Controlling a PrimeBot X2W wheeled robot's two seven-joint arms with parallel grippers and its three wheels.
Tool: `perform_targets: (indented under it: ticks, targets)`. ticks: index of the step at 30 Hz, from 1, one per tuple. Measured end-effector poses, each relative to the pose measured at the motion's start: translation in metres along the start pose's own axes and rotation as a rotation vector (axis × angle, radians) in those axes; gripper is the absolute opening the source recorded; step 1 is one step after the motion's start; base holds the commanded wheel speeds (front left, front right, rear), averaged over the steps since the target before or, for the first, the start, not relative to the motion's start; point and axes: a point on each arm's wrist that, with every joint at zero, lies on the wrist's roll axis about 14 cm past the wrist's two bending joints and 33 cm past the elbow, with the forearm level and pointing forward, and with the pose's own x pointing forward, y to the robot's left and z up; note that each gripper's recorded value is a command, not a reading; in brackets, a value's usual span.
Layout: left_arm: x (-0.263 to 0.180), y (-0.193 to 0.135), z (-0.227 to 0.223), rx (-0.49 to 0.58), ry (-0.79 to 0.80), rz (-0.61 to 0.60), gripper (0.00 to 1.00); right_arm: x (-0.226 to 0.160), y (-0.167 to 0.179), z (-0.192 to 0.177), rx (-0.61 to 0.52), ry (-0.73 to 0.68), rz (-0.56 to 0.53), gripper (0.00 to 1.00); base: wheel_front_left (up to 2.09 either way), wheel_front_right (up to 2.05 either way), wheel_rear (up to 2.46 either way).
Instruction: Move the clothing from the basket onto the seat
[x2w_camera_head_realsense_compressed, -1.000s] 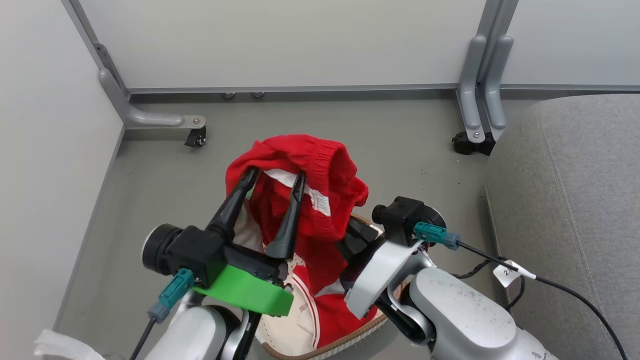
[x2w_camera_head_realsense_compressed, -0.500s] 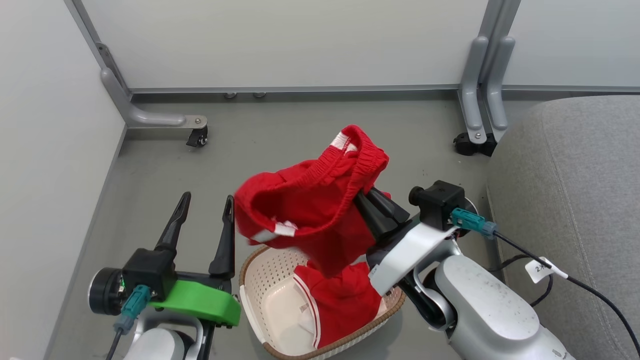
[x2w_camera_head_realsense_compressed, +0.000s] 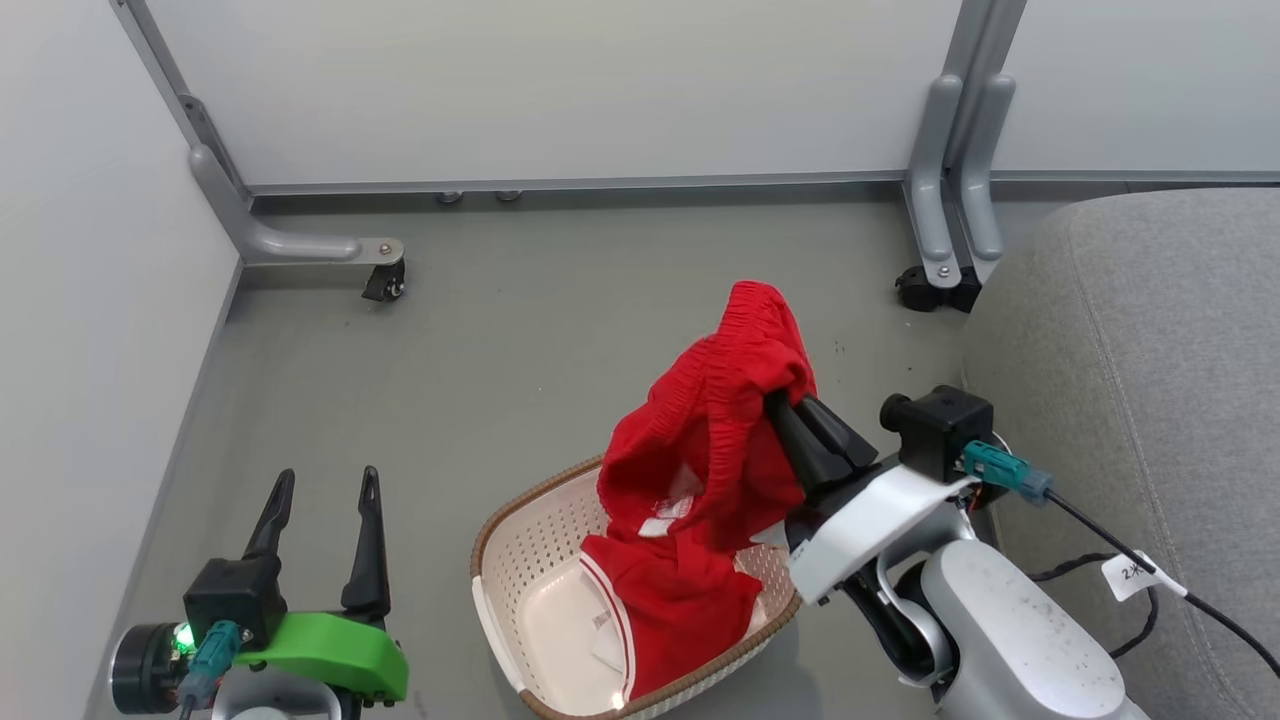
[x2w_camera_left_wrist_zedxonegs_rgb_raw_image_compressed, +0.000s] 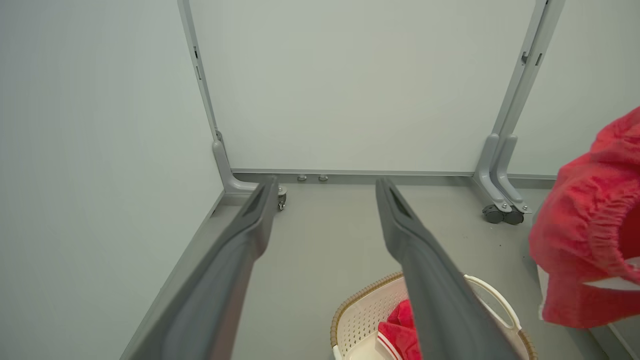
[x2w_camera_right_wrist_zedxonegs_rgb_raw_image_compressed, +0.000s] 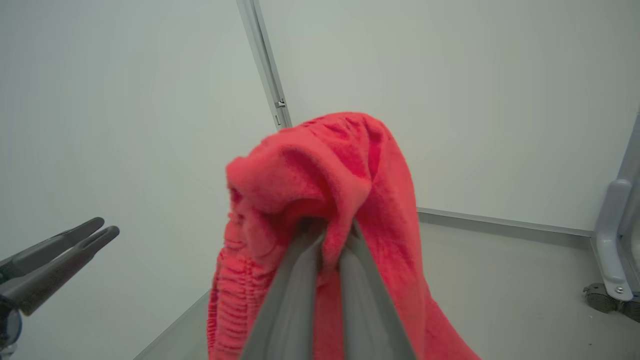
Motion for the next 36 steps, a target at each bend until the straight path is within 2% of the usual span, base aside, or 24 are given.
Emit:
perform_targets:
  ticks: [9,20,27,36]
  targets:
    - [-0.005,0.009,-0.008,0.0,0.017,0.024,1.0,-0.014,-0.013,0.002,-0.016,0.01,-0.06,0.0,0.0,0.0,0.0]
    - [0.001,0.0,-0.008,0.003,0.008,-0.008,1.0,-0.022,-0.025,0.011,-0.036,-0.005,-0.105,0.0,0.0,0.0,0.0]
    - [0.013,-0.019,-0.012,-0.003,0.014,-0.062,1.0,-0.037,-0.058,0.029,-0.079,-0.041,-0.204,0.0,0.0,0.0,0.0]
    - [0.037,-0.055,-0.02,0.002,0.027,-0.171,1.0,-0.078,-0.115,0.052,-0.128,-0.088,-0.403,0.0,0.0,0.0,0.0]
